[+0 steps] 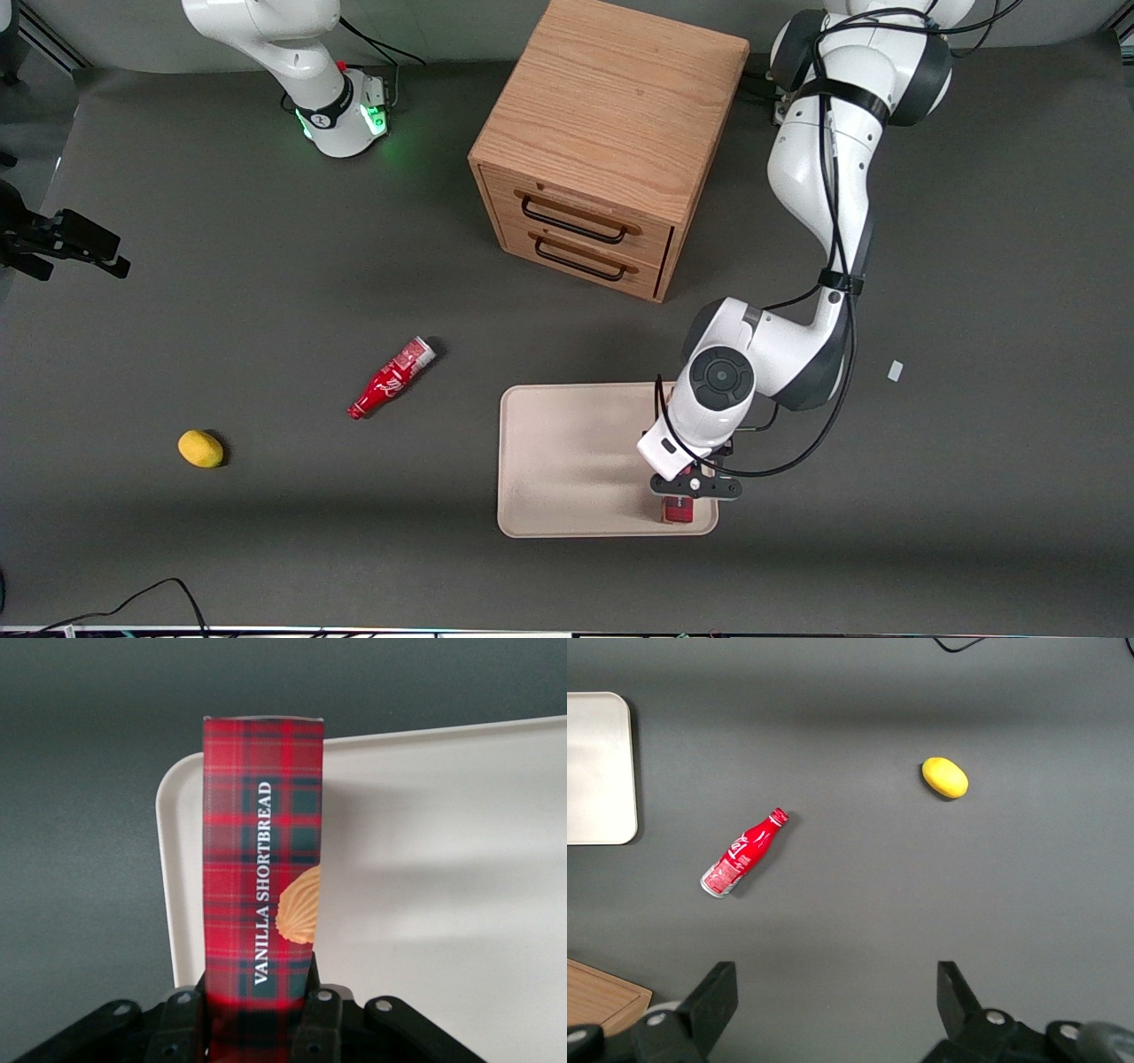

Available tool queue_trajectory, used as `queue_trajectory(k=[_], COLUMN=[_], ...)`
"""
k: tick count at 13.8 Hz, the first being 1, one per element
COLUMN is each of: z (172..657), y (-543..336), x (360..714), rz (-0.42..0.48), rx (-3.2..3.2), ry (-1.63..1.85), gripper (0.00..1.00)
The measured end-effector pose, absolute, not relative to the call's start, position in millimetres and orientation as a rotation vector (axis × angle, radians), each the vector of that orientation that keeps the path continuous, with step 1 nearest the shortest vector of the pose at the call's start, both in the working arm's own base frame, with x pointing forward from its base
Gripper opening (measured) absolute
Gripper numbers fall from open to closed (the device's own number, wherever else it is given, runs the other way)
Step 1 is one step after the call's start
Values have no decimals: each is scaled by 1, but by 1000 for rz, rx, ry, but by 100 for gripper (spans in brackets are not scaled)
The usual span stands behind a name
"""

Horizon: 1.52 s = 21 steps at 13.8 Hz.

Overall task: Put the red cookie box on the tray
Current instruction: 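Lower the box onto the tray and open the left gripper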

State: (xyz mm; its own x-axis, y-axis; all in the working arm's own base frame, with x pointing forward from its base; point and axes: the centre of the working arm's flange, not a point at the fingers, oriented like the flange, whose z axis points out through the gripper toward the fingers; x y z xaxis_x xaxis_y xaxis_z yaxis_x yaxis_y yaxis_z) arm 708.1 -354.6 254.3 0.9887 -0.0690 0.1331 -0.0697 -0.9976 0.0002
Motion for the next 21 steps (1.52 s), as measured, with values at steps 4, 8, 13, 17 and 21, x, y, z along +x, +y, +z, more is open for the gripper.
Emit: queue_trajectory(k=[4, 8, 13, 17, 21], z=[250, 250, 251, 255, 300], y=[-354, -355, -356, -356, -350], x=[707, 709, 709, 710, 703], rz=[210, 247, 266, 283, 173], rx=[3130, 3118, 3125, 3124, 3169], ry=[-111, -115, -130, -136, -120], gripper=[37, 74, 100, 100, 100])
